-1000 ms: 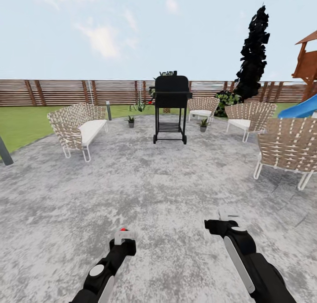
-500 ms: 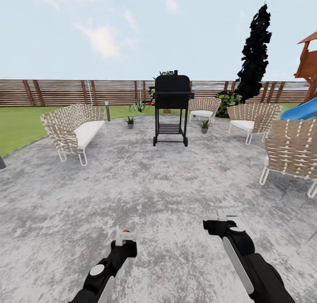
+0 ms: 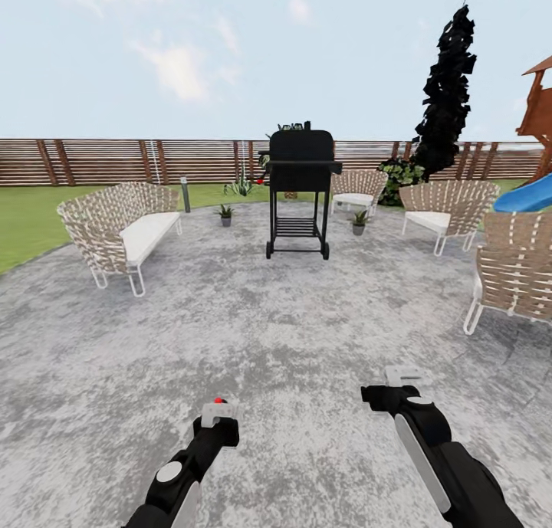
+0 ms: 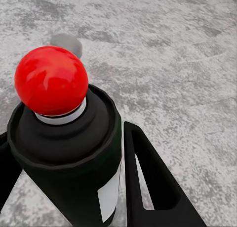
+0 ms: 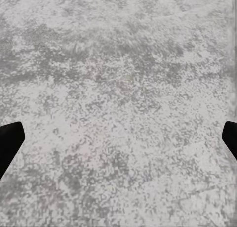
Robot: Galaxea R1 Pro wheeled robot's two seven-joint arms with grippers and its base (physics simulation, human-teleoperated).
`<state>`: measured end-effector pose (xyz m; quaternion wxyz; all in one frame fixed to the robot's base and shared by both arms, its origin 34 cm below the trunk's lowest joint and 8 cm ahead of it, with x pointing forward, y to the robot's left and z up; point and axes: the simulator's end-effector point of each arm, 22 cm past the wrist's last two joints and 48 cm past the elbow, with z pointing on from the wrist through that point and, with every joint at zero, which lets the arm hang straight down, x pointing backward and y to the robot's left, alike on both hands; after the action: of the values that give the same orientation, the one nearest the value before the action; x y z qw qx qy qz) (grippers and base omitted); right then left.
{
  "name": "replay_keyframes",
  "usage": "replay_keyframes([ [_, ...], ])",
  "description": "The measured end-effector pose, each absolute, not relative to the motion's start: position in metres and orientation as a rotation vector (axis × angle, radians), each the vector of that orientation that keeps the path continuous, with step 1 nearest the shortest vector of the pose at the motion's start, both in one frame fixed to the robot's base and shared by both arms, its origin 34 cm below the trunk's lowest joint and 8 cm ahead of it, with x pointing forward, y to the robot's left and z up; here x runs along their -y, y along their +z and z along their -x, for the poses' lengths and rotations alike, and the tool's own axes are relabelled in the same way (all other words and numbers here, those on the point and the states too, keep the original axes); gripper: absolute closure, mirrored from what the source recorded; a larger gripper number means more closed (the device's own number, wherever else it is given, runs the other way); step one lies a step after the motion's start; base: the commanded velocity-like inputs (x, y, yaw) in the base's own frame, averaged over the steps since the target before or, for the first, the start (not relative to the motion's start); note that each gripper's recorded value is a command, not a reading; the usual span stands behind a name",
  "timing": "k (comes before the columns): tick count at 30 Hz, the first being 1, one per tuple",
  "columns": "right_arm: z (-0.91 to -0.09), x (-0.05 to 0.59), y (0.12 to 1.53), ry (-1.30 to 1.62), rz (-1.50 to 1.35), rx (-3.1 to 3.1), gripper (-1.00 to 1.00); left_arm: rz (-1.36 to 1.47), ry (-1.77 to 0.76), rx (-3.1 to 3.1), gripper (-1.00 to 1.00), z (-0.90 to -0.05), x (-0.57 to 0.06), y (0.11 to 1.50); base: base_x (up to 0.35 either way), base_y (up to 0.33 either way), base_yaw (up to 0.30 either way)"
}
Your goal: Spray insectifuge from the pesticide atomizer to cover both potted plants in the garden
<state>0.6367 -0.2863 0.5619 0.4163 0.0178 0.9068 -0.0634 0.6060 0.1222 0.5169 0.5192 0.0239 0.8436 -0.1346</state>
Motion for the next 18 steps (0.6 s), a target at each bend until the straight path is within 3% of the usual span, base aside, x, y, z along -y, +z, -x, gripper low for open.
replay_keyframes([
  [6, -0.637, 0.289, 0.562, -0.173, -0.048, -2.276, -1.00, -0.058, -0.322, -2.032, 1.00, -0.604, -0.122, 0.513, 0.322, 0.000, 0.000],
  [11, -0.640, 0.313, 0.578, -0.391, -0.028, -2.221, -1.00, -0.058, -0.321, -2.036, 1.00, -0.604, -0.122, 0.511, 0.322, 0.000, 0.000],
  [18, -0.639, 0.305, 0.577, -0.383, -0.052, -2.227, -1.00, -0.057, -0.323, -2.036, 1.00, -0.604, -0.122, 0.511, 0.322, 0.000, 0.000],
])
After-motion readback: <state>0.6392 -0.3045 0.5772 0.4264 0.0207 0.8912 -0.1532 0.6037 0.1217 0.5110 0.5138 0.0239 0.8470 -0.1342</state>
